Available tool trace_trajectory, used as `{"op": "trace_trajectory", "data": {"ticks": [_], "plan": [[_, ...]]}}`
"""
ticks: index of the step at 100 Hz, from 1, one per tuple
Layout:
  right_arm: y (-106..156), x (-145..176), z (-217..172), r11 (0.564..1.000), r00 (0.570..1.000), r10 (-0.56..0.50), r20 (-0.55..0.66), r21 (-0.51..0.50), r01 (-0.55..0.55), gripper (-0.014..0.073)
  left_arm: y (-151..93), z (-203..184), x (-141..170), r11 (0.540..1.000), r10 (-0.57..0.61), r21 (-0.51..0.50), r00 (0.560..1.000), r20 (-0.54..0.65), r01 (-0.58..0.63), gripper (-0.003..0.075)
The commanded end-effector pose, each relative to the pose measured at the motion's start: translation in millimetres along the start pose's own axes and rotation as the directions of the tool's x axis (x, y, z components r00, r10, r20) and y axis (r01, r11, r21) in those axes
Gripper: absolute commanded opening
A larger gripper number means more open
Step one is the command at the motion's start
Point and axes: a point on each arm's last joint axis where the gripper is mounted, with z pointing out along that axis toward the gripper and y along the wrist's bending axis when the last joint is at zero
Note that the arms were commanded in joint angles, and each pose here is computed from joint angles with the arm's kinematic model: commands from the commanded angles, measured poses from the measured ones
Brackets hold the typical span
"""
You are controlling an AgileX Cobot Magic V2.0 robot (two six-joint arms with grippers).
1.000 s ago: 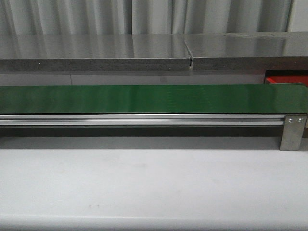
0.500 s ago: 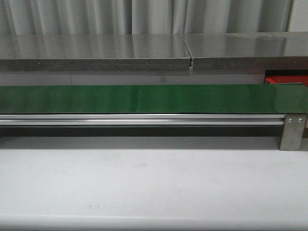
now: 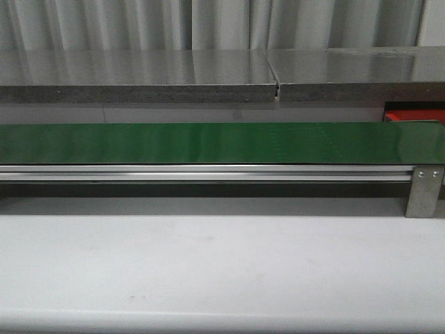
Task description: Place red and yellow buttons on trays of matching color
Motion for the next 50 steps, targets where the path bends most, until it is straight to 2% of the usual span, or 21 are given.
{"op": "trace_trajectory", "data": {"ticks": [1, 22, 50], "plan": [[0, -15, -3, 1.0, 0.993, -0.012, 0.12, -0.004, 0.012, -0.0118, 8, -44, -6, 0.999, -0.04, -0.008, 0.993, 0.113, 0.041, 0.065], [0, -15, -3, 1.0, 0.993, -0.012, 0.12, -0.004, 0.012, -0.0118, 45, -65, 4, 0.988, -0.127, -0.063, 0.977, 0.173, 0.14, 0.065], [0, -15, -3, 1.0, 0.993, -0.012, 0.12, -0.004, 0.012, -0.0118, 89, -26, 32, 0.959, -0.238, -0.129, 0.965, 0.109, 0.251, 0.065]]}}
